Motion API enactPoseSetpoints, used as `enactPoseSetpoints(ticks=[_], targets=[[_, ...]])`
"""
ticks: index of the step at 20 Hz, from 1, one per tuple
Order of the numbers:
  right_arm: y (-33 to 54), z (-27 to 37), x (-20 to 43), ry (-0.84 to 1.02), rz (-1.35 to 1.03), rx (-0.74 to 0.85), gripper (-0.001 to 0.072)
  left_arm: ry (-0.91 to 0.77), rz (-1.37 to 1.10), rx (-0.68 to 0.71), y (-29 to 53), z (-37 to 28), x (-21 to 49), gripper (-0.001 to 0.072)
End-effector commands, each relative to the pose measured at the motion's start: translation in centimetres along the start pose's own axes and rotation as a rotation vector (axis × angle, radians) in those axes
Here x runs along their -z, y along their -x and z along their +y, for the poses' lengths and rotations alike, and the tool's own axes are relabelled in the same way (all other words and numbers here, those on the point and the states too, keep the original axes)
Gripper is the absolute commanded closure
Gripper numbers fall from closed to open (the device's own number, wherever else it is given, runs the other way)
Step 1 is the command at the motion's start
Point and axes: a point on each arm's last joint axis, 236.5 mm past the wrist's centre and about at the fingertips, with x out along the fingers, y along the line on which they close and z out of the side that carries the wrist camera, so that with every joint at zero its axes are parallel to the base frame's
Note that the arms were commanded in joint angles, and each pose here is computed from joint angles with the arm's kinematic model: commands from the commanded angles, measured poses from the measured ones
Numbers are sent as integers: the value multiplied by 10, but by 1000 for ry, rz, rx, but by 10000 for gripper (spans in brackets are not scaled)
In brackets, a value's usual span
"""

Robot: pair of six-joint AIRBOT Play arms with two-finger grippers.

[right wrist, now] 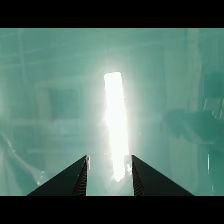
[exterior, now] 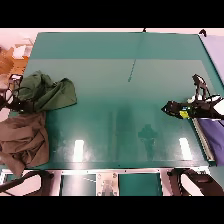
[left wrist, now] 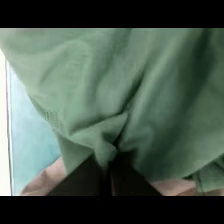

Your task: Fold the shirts.

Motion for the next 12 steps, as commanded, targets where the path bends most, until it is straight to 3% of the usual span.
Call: enactPoseSetpoints(ticks=[1, 3, 6, 9, 12], targets=[[0, 0, 0, 0, -2, 0, 384, 45, 19, 32, 9, -1, -10, 686], [0, 0, -1, 0, -3, 0, 384, 118, -29, 105, 40, -9, -45, 687], [0, 0, -1, -1, -3, 0, 385, 39, -255, 317, 141, -67, -132, 687], [0, 0, 0, -1, -1, -1, 386, -82, -554, 659, 308, -175, -191, 686], [0, 0, 4, -1, 17, -1, 386, -241, -707, 964, 442, -266, -170, 686]])
